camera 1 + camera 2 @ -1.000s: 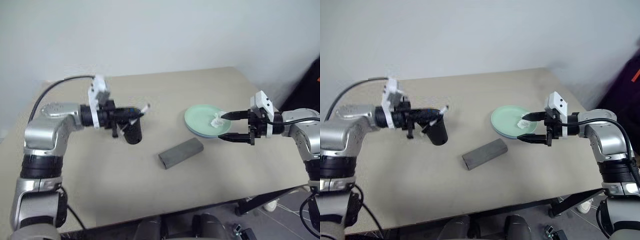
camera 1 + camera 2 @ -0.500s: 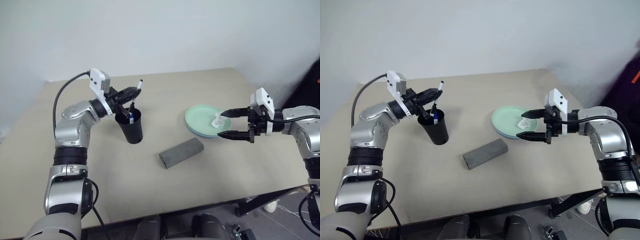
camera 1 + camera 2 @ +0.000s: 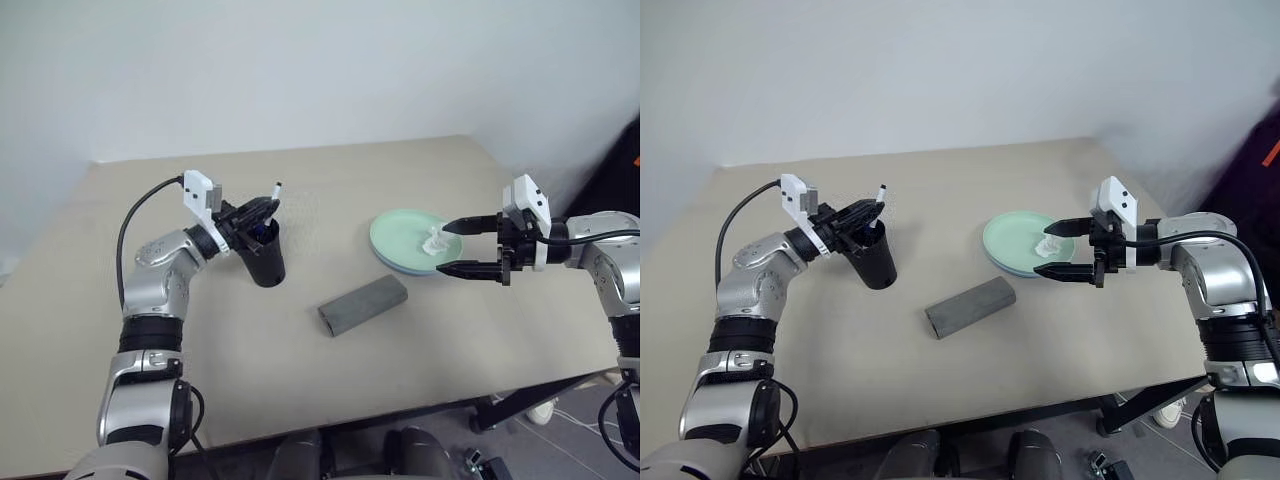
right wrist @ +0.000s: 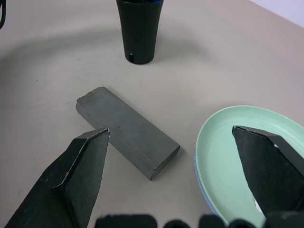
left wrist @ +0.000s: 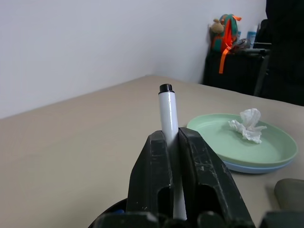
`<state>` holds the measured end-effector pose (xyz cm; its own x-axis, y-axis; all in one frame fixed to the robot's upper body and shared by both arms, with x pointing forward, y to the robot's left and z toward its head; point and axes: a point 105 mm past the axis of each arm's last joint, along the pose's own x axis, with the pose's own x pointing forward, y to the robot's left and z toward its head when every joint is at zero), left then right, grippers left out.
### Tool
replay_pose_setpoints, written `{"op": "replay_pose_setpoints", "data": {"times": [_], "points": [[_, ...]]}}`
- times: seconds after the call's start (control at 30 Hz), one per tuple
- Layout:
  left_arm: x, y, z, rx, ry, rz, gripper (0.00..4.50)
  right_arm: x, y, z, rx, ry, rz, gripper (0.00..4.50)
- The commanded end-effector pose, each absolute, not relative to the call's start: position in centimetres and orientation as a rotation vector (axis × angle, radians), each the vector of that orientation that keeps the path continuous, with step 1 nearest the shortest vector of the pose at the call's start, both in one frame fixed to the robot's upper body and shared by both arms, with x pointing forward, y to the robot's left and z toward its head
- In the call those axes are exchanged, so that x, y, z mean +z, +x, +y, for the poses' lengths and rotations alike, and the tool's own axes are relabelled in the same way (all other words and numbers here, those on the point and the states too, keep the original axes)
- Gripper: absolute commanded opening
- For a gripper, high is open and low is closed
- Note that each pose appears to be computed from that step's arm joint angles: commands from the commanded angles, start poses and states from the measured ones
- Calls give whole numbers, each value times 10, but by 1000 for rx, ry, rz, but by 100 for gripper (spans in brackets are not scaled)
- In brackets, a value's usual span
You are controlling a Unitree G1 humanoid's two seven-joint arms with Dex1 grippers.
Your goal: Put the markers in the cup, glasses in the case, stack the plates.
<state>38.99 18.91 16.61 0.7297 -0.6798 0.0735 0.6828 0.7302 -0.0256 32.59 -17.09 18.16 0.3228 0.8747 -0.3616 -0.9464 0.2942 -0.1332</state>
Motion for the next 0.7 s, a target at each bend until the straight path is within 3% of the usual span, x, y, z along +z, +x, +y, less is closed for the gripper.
{"op": "replay_pose_setpoints", "data": {"times": [0.03, 0.33, 0.7], "points": [[182, 387, 195, -740, -47, -117, 149, 204, 327, -173, 1213, -378, 163, 450], [197, 383, 200, -724, -22, -157, 447, 205, 332, -170, 1219, -375, 152, 450], [257, 361, 213, -755, -21, -251, 447, 203, 334, -163, 1221, -356, 135, 450]]}}
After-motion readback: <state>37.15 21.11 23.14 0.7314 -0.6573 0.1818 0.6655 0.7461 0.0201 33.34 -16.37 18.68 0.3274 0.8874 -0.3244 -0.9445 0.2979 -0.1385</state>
